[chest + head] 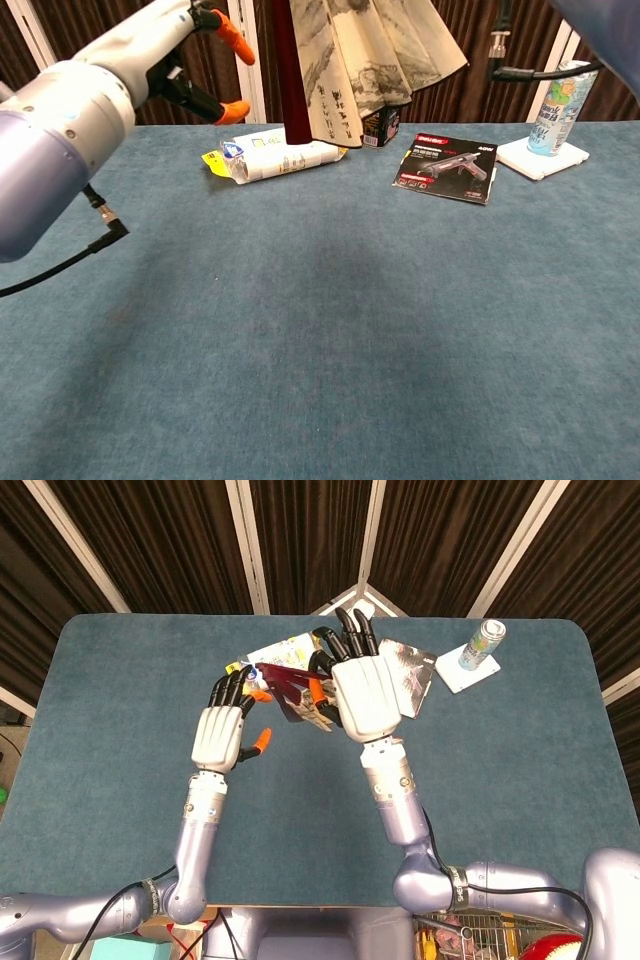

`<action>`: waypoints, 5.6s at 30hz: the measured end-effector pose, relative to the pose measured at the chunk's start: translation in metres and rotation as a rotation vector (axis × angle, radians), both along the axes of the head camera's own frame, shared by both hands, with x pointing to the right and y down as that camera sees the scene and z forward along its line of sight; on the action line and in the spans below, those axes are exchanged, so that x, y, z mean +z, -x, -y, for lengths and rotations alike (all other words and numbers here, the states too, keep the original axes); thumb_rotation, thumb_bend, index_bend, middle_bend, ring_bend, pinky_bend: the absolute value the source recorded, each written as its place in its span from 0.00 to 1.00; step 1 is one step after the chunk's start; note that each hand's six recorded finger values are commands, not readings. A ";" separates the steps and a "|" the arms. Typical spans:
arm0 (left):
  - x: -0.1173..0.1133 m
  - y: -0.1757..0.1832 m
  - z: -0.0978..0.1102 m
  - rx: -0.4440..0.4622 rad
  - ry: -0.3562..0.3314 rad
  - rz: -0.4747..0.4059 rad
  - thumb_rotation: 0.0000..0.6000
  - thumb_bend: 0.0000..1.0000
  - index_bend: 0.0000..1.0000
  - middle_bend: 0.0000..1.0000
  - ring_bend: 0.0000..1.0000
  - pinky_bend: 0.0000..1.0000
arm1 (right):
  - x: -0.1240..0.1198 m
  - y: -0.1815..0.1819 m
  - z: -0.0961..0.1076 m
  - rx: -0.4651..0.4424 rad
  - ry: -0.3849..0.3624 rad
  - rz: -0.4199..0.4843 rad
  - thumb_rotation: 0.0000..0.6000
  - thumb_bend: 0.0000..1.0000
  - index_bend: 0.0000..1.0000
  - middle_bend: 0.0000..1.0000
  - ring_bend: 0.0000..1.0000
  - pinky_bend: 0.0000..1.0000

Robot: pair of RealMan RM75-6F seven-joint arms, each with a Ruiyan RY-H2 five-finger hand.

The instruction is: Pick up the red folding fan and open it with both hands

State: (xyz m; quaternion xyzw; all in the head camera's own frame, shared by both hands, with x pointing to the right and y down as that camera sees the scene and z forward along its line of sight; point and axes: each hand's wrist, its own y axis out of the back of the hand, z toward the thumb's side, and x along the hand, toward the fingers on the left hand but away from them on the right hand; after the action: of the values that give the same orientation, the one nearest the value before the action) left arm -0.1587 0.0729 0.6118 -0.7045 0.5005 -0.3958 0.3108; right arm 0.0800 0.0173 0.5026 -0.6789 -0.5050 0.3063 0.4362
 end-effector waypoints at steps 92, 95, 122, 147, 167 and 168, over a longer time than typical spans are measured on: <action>-0.044 0.102 0.034 -0.060 -0.090 0.162 1.00 0.64 0.65 0.12 0.00 0.00 | 0.067 -0.155 -0.037 0.057 0.037 -0.371 1.00 0.70 0.79 0.29 0.07 0.05; -0.043 0.101 0.033 -0.057 -0.089 0.164 1.00 0.64 0.65 0.12 0.00 0.00 | 0.069 -0.160 -0.040 0.062 0.044 -0.374 1.00 0.70 0.79 0.29 0.07 0.05; -0.025 0.102 0.017 -0.025 -0.060 0.197 1.00 0.23 0.36 0.00 0.00 0.00 | 0.090 -0.181 -0.077 0.005 0.066 -0.427 1.00 0.70 0.33 0.17 0.01 0.03; -0.027 0.131 0.006 0.007 0.002 0.165 1.00 0.02 0.15 0.00 0.00 0.00 | 0.088 -0.199 -0.128 -0.022 0.176 -0.512 1.00 0.23 0.00 0.00 0.00 0.00; -0.042 0.138 0.005 0.010 -0.025 0.162 1.00 0.02 0.13 0.00 0.00 0.00 | 0.099 -0.209 -0.136 -0.174 0.326 -0.779 1.00 0.09 0.00 0.00 0.00 0.00; -0.042 0.138 0.005 0.011 -0.025 0.161 1.00 0.02 0.13 0.00 0.00 0.00 | 0.098 -0.210 -0.136 -0.179 0.331 -0.786 1.00 0.08 0.00 0.00 0.00 0.00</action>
State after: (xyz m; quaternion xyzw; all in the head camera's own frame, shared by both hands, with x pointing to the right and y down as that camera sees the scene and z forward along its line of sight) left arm -0.2966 0.0679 0.5696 -0.6689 0.4750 -0.4434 0.3611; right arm 0.2897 0.1535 0.6010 -0.6126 -0.1839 0.5793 0.5053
